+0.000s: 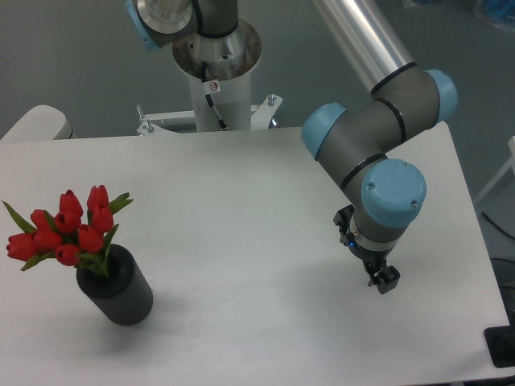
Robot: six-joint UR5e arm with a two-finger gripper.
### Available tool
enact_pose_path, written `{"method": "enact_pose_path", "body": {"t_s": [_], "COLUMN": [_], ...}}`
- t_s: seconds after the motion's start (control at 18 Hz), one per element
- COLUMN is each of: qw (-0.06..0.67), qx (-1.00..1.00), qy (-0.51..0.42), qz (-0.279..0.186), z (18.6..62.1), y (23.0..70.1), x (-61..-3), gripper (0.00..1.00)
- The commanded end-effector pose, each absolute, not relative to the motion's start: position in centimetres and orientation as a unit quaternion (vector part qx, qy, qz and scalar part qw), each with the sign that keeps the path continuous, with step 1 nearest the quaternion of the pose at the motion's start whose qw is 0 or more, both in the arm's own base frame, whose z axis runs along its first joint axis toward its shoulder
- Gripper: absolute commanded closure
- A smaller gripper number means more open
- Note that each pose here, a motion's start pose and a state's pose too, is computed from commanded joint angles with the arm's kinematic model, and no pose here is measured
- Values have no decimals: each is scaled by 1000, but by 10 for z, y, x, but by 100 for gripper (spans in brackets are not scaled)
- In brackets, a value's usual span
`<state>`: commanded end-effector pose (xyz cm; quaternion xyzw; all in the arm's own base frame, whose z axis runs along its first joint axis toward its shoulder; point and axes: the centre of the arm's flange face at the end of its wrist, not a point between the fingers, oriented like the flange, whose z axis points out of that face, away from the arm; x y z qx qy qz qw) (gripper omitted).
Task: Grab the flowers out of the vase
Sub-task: 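Open the gripper and start moving it toward the black vase, then swing the open gripper over to the red tulip stems above the vase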
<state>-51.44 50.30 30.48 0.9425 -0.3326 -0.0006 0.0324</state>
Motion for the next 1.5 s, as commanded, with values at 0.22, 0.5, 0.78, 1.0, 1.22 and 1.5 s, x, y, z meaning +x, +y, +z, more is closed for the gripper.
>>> {"method": "enact_pose_path", "body": {"t_s": [0.22,0.5,0.78,1.0,1.22,1.5], "qw": [20,-54,-136,-196,-250,-365], "qx": [944,955,951,942,930,892], "qy": [-330,-289,-272,-266,-259,-228], "qz": [-3,23,58,53,78,137], "z": [305,303,293,279,277,276], "y": [504,497,489,488,488,491], "x": [-520,-522,-508,-504,-484,-446], "gripper": [0,0,0,0,0,0]}}
